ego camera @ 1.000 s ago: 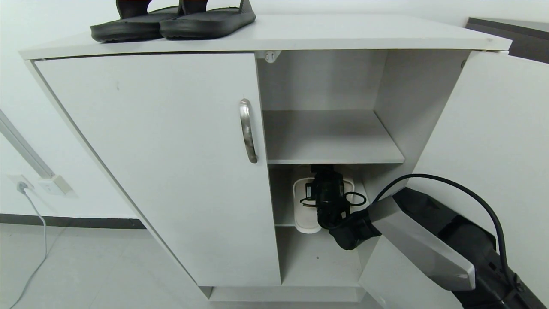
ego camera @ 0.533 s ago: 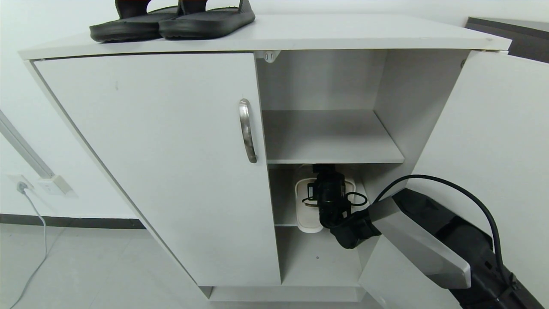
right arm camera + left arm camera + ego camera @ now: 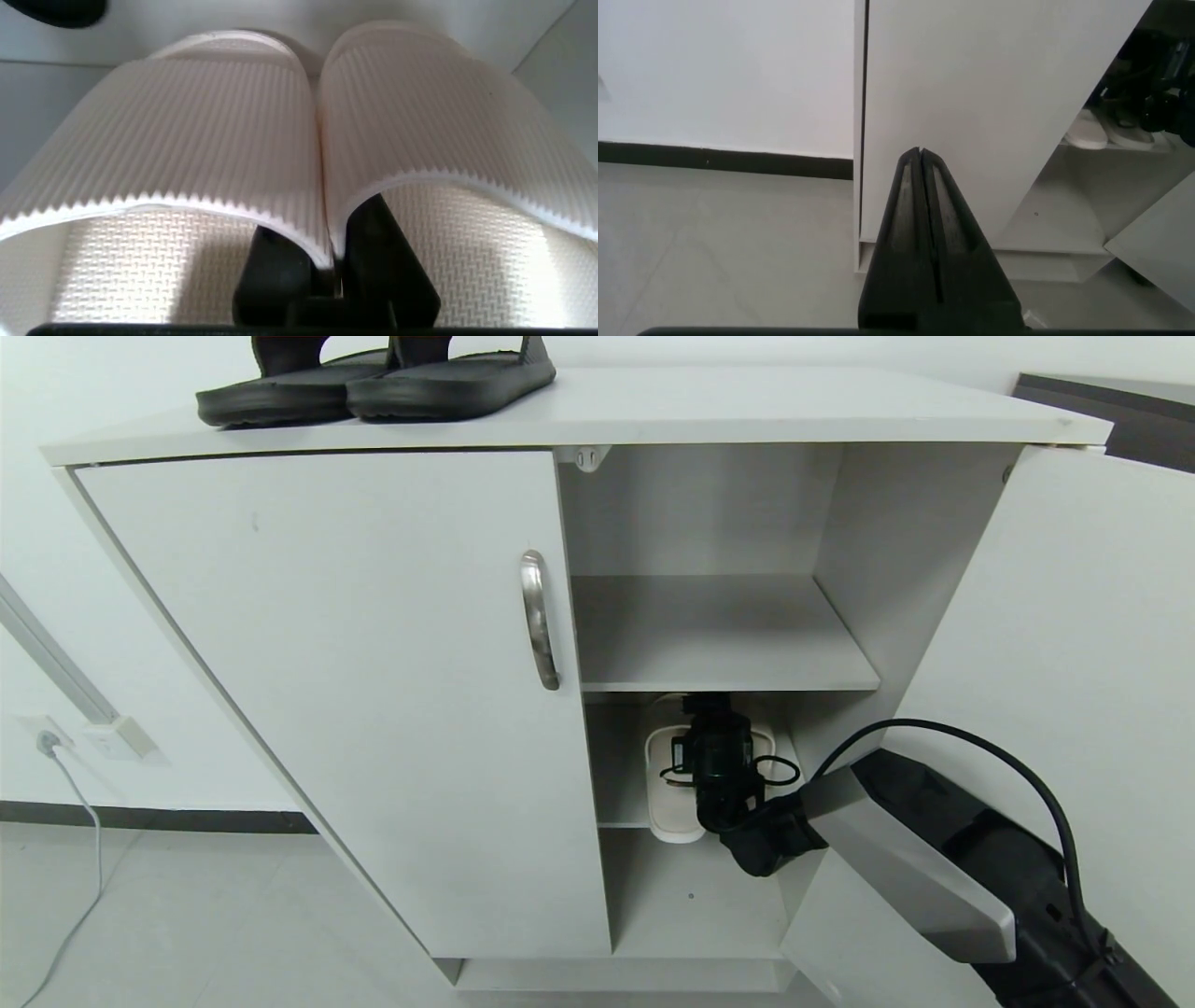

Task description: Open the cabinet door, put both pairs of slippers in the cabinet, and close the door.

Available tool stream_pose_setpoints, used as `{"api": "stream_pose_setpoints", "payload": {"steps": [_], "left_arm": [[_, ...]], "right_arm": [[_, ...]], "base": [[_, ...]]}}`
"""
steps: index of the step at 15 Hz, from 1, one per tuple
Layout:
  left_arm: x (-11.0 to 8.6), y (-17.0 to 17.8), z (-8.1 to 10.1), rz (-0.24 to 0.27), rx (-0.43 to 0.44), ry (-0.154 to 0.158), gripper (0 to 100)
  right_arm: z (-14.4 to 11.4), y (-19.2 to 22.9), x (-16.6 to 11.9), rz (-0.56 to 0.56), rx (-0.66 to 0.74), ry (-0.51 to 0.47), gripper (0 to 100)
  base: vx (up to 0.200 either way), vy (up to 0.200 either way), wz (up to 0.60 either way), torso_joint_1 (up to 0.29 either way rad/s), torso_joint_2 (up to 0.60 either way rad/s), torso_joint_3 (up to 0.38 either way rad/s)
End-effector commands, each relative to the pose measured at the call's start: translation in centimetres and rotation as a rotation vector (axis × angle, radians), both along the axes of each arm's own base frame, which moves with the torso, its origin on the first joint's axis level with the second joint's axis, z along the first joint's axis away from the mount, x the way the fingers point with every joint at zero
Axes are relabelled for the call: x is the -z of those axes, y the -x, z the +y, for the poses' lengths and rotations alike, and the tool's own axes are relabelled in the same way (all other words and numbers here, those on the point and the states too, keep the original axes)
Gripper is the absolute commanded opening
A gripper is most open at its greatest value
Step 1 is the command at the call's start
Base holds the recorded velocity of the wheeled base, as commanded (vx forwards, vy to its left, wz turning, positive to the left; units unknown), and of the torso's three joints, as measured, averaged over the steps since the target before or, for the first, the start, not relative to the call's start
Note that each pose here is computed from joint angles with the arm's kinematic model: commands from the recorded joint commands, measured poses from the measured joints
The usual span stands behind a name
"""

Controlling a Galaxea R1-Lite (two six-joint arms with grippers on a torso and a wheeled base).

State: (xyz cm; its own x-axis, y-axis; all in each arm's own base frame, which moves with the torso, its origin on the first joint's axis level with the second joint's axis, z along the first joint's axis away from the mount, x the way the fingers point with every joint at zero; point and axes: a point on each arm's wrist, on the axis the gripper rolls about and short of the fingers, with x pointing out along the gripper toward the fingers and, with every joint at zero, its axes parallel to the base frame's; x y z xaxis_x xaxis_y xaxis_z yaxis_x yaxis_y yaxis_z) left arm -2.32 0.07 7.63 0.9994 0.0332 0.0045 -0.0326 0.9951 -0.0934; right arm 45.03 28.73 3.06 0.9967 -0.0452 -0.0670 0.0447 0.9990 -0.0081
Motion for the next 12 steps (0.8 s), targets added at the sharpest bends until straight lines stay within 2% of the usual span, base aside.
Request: {"api": "stream_pose_setpoints", "payload": {"steps": [1,2,8,12], "left_arm": [[0.0,0.0,0.0,0.001,-0.001,0.0,0],[0.0,0.0,0.0,0.001,-0.001,0.0,0],[0.0,0.0,0.0,0.001,-0.016,0.002,0],[0.0,0.0,0.0,0.001,-0.016,0.002,0]], "right_arm": [[0.0,-0.1,0.2,0.002,0.001,0.001,0],[0.0,-0.1,0.2,0.002,0.001,0.003,100],[-0.3,0.9,0.3,0.019,-0.004,0.016,100],[-0.2,3.6,-2.1,0.016,-0.035,0.013,100]], "base": [[0.0,0.0,0.0,0.0,0.0,0.0],[0.0,0.0,0.0,0.0,0.0,0.0],[0.0,0.0,0.0,0.0,0.0,0.0],[0.0,0.0,0.0,0.0,0.0,0.0]]}}
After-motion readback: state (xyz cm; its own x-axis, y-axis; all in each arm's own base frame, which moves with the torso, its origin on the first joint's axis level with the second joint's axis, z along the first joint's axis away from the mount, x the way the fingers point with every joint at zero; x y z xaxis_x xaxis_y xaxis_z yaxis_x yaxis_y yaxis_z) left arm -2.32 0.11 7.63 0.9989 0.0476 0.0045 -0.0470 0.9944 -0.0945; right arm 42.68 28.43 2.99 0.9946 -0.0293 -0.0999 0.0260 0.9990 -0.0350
